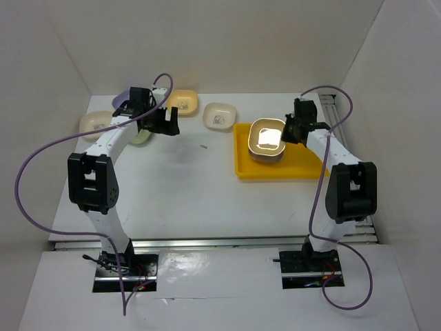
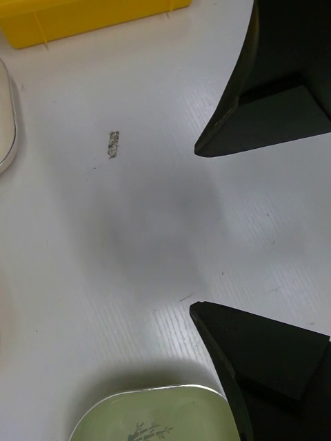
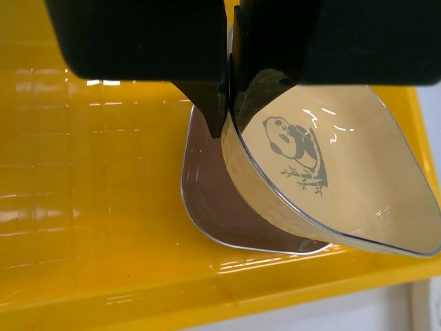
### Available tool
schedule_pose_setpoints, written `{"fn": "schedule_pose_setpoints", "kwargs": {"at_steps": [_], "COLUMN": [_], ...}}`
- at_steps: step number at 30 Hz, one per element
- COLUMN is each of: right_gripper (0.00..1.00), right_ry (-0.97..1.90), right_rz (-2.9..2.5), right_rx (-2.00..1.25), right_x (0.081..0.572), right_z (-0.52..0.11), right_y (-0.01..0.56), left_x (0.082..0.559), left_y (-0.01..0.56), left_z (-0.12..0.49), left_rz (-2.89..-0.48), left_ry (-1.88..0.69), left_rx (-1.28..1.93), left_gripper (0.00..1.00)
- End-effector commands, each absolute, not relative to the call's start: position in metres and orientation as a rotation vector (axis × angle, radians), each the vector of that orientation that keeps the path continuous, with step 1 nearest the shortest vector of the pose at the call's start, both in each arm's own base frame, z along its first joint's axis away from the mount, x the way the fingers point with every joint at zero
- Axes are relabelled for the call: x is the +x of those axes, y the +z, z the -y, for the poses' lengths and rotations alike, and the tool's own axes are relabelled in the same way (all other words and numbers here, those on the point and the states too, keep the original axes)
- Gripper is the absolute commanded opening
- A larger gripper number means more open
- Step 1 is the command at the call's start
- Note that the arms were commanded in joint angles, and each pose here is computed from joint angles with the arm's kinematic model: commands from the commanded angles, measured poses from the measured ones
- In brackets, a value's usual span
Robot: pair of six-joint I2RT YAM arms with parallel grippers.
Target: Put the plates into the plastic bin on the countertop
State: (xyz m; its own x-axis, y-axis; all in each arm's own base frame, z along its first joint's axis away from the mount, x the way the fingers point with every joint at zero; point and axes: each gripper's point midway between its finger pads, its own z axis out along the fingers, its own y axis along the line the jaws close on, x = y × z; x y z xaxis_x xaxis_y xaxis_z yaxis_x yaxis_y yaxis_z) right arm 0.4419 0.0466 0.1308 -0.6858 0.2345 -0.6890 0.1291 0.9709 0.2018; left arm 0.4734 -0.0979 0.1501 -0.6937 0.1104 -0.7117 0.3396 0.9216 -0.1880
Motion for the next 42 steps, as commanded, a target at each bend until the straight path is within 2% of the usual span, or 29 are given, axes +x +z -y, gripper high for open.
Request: {"fn": "schedule_pose_setpoints", "kwargs": {"at_steps": [1, 3, 4, 6, 9, 10, 11, 12, 17, 21, 29, 30, 38, 42], "right_gripper": [0.00, 0.02, 0.07, 0.28, 0.68, 0.77, 0.94, 1.00, 1.00, 1.00, 1.00, 1.00, 1.00, 1.00], "right_ry": [0.160, 0.173, 0.175, 0.206, 0.228, 0.231, 0.242, 0.237, 0.210, 0.254, 0.368, 0.377, 0.392, 0.352], "right_rz": [-2.383, -2.366, -2.352, -2.332, -2.301, -2.279, -2.259, -2.245, -2.145, -2.116, -2.059, -2.053, -1.987, -1.971], "right_rx": [0.218, 0.212, 0.211, 0.216, 0.217, 0.214, 0.194, 0.188, 0.157, 0.101, -0.021, -0.034, -0.157, -0.157], "right_x": [0.442, 0.448, 0.451, 0.454, 0.460, 0.465, 0.467, 0.470, 0.469, 0.450, 0.413, 0.409, 0.362, 0.343], "right_z": [-0.041, -0.042, -0.043, -0.047, -0.049, -0.050, -0.057, -0.060, -0.074, -0.095, -0.142, -0.147, -0.186, -0.184], "right_y": [0.113, 0.113, 0.115, 0.116, 0.129, 0.141, 0.151, 0.156, 0.212, 0.222, 0.216, 0.211, 0.211, 0.205], "left_x": [0.483, 0.486, 0.485, 0.489, 0.488, 0.490, 0.489, 0.490, 0.521, 0.557, 0.632, 0.638, 0.663, 0.677], "left_y": [0.172, 0.177, 0.177, 0.182, 0.179, 0.183, 0.178, 0.173, 0.186, 0.186, 0.169, 0.152, 0.105, 0.094], "left_z": [0.107, 0.111, 0.115, 0.118, 0.124, 0.124, 0.129, 0.126, 0.121, 0.109, 0.091, 0.084, 0.067, 0.065], "left_rz": [-2.283, -2.273, -2.272, -2.263, -2.272, -2.263, -2.274, -2.287, -2.253, -2.236, -2.153, -2.173, -2.165, -2.153], "left_ry": [-0.387, -0.379, -0.384, -0.369, -0.376, -0.375, -0.387, -0.369, -0.307, -0.198, -0.044, -0.030, -0.090, -0.106], "left_rx": [0.383, 0.389, 0.400, 0.415, 0.429, 0.429, 0.426, 0.418, 0.318, 0.252, 0.183, 0.158, 0.071, 0.046], "left_gripper": [1.00, 1.00, 1.00, 1.00, 1.00, 1.00, 1.00, 1.00, 1.00, 1.00, 1.00, 1.00, 1.00, 1.00]}}
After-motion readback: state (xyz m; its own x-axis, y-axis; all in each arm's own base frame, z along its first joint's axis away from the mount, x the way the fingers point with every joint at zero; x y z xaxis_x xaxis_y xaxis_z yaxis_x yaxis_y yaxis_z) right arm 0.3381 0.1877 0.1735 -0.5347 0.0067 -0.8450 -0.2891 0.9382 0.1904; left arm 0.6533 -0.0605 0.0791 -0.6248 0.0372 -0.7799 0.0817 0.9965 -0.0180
